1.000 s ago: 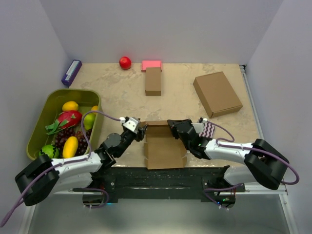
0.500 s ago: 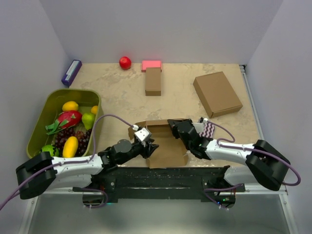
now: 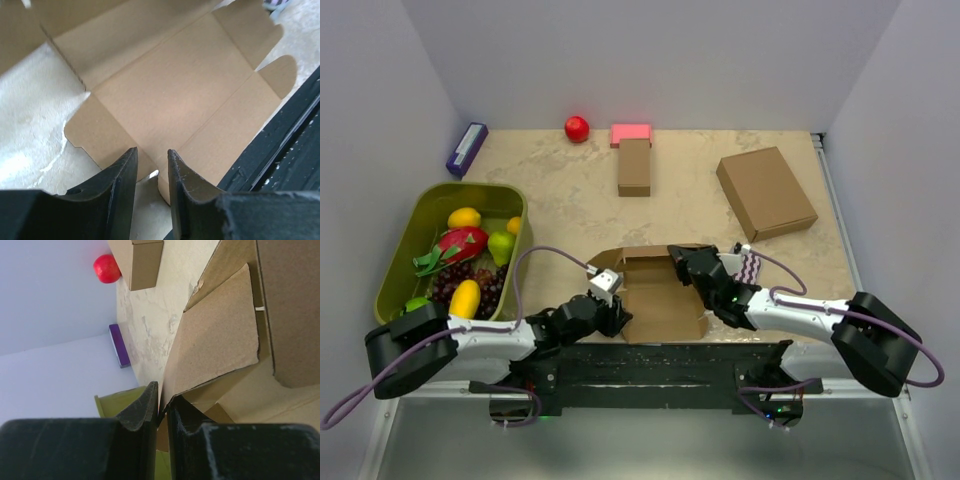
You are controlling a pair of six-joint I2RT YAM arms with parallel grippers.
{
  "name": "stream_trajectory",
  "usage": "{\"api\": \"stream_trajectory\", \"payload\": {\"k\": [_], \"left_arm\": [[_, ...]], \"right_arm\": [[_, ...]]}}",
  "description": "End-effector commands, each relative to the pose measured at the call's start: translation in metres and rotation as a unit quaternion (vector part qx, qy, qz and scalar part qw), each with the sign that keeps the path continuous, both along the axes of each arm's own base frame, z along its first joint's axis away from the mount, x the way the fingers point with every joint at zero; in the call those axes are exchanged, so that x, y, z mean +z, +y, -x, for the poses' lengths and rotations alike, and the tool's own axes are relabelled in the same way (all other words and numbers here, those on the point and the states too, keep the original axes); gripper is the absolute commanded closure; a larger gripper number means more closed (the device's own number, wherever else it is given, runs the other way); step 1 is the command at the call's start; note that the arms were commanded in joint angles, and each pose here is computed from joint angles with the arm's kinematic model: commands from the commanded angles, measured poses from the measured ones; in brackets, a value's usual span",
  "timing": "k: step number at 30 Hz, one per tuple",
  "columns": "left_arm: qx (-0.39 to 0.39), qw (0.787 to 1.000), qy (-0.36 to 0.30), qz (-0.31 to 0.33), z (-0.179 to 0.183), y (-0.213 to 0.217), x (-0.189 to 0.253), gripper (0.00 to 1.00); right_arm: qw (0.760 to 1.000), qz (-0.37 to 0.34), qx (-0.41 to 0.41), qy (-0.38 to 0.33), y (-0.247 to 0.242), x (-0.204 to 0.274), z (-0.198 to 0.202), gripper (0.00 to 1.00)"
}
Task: Fold the paper box
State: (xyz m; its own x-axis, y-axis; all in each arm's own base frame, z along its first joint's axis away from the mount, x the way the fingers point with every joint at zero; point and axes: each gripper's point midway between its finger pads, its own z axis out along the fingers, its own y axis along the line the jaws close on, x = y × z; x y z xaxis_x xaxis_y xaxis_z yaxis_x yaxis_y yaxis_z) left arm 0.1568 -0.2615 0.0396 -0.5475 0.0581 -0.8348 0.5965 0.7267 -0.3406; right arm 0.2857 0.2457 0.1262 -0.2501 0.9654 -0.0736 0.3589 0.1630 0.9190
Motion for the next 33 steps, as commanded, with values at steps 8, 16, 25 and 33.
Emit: {"api": "stream_trajectory", "payload": {"k": [8,16,25,33], "left_arm": [[0.095,0.990,0.089,-0.048,0.000,0.021,-0.041,0.70],[0.087,0.994,0.068,-0.009,-0.004,0.013,-0.019,0.61],[0.066,0.994,-0.050,0.069,-0.026,-0.003,0.103,0.39],[0.125,0.987,-0.078,0.063,-0.064,0.024,0.139,0.49]], "right_arm": [[0.999,0.011,-0.034,-0.007,-0.016,-0.001,-0.003,0.86],[0.999,0.016,-0.036,-0.008,-0.019,0.000,-0.001,0.87],[0.999,0.022,-0.040,-0.015,-0.025,0.006,-0.001,0.87],[0.999,0.020,-0.033,-0.015,-0.022,0.007,0.000,0.87]]}}
